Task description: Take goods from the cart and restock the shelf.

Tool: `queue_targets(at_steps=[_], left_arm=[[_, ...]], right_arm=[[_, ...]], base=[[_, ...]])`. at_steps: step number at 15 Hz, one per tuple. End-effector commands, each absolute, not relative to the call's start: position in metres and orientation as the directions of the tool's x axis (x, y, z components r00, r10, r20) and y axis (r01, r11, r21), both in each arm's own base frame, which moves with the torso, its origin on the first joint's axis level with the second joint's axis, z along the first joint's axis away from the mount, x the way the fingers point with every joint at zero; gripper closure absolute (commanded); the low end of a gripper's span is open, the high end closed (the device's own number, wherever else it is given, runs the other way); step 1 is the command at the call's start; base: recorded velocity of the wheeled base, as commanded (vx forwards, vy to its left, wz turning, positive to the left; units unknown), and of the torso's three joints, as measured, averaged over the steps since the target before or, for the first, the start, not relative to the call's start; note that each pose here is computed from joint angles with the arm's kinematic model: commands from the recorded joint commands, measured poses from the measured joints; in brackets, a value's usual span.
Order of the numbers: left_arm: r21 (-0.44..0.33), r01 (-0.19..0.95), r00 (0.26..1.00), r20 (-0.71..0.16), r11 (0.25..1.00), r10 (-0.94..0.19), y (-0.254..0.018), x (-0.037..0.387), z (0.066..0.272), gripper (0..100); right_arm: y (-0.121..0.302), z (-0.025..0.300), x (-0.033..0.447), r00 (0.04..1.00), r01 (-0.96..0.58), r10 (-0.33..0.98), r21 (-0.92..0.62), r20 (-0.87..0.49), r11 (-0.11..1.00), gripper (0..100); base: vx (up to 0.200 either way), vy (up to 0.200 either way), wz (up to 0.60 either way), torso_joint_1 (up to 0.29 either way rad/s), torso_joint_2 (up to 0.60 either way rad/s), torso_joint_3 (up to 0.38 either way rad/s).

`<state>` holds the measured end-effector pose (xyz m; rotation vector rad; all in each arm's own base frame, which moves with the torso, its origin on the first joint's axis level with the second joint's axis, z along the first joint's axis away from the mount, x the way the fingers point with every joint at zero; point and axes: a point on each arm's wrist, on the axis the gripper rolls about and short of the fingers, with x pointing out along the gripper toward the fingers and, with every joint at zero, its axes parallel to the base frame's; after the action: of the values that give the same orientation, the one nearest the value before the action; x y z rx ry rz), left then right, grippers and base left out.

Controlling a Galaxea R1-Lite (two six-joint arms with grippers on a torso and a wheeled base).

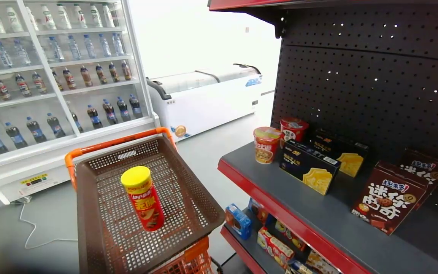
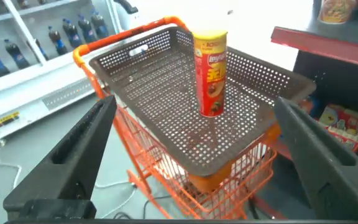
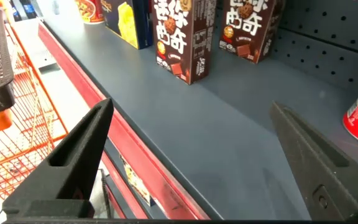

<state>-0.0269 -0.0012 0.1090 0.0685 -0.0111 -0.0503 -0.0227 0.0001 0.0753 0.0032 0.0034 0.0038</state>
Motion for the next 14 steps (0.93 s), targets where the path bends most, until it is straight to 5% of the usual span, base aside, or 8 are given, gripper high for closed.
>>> queue_targets(at_steps=[1,2,3,4,6,8,10,14], left_arm=[[0.114,0.045,0.968,-0.249,0.992,-0.016,0.0,0.025,0.179,0],[0.114,0.045,0.968,-0.249,0.992,-0.016,0.0,0.025,0.179,0],[0.098,0.024,0.945,-0.327,0.995,0.009,0.002,0.077,0.218,0],[0.093,0.006,0.939,-0.344,0.996,0.026,0.007,0.104,0.232,0],[0.11,0.06,0.923,-0.384,0.992,-0.013,0.012,0.147,0.239,0],[0.149,0.108,0.902,-0.431,0.983,-0.033,0.019,0.181,0.225,0],[0.129,0.324,0.859,-0.456,0.937,-0.233,0.021,0.217,0.179,0],[0.087,0.385,0.831,-0.465,0.919,-0.305,0.018,0.238,0.11,0]], right_arm=[[0.0,0.075,-0.023,1.0,-0.005,0.005,0.003,-0.003,1.0,0],[0.0,0.075,-0.023,1.0,-0.005,0.005,0.003,-0.003,1.0,0],[0.0,0.075,-0.023,1.0,-0.005,0.005,0.003,-0.003,1.0,0],[0.0,0.075,-0.023,1.0,-0.005,0.005,0.003,-0.003,1.0,0],[0.0,0.075,-0.023,1.0,-0.003,0.003,0.003,-0.003,1.0,0],[0.0,0.075,-0.023,1.0,-0.005,0.005,0.003,-0.003,1.0,0],[0.0,0.075,-0.023,1.0,-0.005,0.005,0.003,-0.003,1.0,0],[0.0,0.075,-0.023,1.0,-0.003,0.003,0.003,-0.003,1.0,0]], base=[[0.0,0.0,0.0,0.0,0.0,0.0],[0.0,0.0,0.0,0.0,0.0,0.0],[0.0,0.0,0.0,0.0,0.0,0.0],[0.0,0.0,0.0,0.0,0.0,0.0],[0.0,0.0,0.0,0.0,0.0,0.0],[0.0,0.0,0.0,0.0,0.0,0.0],[0.0,0.0,0.0,0.0,0.0,0.0],[0.0,0.0,0.0,0.0,0.0,0.0]])
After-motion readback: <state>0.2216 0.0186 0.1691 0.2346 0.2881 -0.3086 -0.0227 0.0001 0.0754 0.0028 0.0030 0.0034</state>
